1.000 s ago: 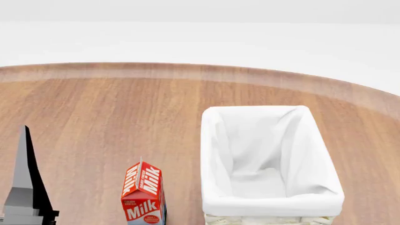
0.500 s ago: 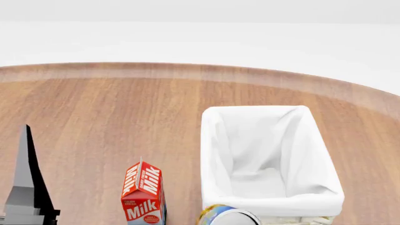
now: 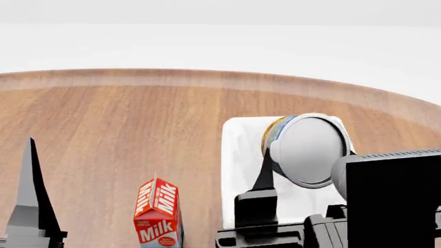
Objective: Pick up the alphabet soup and the tomato sauce, and put them in the basket.
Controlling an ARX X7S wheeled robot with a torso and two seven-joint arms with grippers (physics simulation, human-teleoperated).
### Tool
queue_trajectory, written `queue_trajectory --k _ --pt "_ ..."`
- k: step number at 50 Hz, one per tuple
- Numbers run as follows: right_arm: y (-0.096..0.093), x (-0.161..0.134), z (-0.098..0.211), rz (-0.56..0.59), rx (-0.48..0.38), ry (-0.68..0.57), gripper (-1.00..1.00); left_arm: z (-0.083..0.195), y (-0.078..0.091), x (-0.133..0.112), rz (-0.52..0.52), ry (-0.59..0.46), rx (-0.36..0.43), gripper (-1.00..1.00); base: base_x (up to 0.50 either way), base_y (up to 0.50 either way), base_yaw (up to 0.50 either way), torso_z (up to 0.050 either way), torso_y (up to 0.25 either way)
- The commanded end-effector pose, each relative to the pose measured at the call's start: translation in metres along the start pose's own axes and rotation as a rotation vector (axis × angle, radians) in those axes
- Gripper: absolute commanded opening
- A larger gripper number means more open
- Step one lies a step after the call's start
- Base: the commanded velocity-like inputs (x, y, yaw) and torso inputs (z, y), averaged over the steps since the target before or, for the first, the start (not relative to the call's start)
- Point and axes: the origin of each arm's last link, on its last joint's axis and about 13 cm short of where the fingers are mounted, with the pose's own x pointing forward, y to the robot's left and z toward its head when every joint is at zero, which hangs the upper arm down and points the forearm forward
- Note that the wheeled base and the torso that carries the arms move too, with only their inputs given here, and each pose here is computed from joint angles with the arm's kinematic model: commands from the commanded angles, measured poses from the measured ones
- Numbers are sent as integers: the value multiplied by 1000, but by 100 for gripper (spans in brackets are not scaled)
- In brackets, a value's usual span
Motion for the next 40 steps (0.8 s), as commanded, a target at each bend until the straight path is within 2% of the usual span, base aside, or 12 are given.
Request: queue_trajectory --k 1,7,18,32,40 --pt "-9 39 22 -84 -10 -60 -100 0 0 0 0 1 0 100 0 0 0 0 0" --pt "-18 67 25 -134 1 -48 -100 0 1 0 0 1 -1 100 0 0 0 0 0" --pt "-36 128 8 -210 19 -6 -100 -2 0 2 -1 2 -4 100 0 0 0 0 0" --pt "-39 165 -18 -232 9 61 -100 -2 0 1 0 1 -7 100 0 0 0 0 1" --pt "-38 176 -32 -226 -14 111 -100 -3 0 0 1 1 -9 100 0 0 0 0 0"
